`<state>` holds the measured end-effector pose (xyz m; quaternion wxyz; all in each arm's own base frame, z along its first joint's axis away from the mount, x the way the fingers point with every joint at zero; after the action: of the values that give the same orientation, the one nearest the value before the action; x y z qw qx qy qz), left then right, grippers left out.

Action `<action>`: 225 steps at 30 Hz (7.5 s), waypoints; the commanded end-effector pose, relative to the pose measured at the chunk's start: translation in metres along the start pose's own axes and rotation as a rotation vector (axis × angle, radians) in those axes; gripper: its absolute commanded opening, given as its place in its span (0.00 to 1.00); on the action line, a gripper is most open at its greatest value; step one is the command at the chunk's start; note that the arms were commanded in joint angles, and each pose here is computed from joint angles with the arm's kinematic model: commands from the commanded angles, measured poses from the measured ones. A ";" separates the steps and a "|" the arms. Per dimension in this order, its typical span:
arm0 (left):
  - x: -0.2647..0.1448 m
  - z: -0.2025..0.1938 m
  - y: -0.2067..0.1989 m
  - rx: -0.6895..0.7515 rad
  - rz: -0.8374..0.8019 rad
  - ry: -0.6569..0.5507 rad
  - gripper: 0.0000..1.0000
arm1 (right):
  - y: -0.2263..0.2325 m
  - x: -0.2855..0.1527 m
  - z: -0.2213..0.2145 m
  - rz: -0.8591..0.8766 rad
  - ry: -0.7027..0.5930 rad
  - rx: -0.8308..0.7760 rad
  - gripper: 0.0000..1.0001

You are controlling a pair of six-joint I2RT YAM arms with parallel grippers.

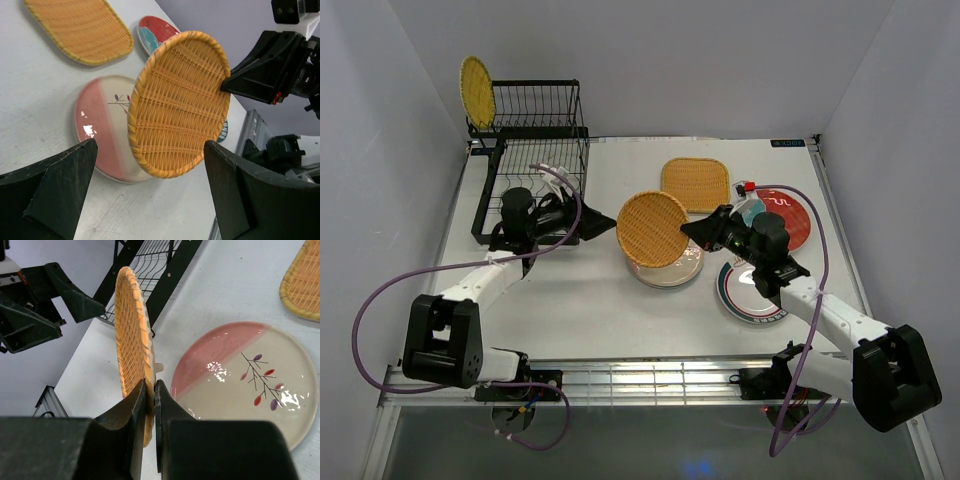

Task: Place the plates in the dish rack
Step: Insert the plate into the dish rack.

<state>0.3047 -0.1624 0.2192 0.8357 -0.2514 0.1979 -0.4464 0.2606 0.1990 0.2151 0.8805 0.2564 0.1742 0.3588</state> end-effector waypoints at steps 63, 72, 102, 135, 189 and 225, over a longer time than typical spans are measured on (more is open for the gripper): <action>-0.003 0.000 -0.032 0.025 -0.263 0.052 0.00 | 0.034 0.009 0.010 0.279 -0.051 -0.046 0.44; -0.008 0.017 -0.032 0.104 -0.137 -0.039 0.00 | 0.025 0.004 0.012 0.193 -0.095 -0.059 0.96; -0.108 0.326 -0.028 0.622 0.919 -0.623 0.00 | 0.010 -0.004 0.015 0.063 -0.160 -0.060 0.95; -0.129 0.373 0.093 0.857 1.151 -0.668 0.00 | 0.005 0.005 0.008 0.063 -0.117 -0.052 0.95; -0.123 0.335 0.168 0.887 1.105 -0.538 0.00 | 0.003 0.009 0.004 0.064 -0.091 -0.042 0.95; -0.109 0.334 0.186 0.850 1.131 -0.497 0.73 | 0.003 0.010 0.005 0.070 -0.088 -0.042 0.95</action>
<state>0.5561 0.0919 0.3670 0.9852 0.1418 -0.0718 0.0640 0.2648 0.2039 0.2025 0.8793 0.2656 0.1471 0.3669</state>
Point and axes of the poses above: each gripper's point midway between its finger pads, its own x axis out along the fingers, its own y axis along the line the jaws close on, z = x × y, the point moved 5 cm from there along -x, back along the fingers, and after that the axes turned 3 degrees about -x, right-handed, at the moved point
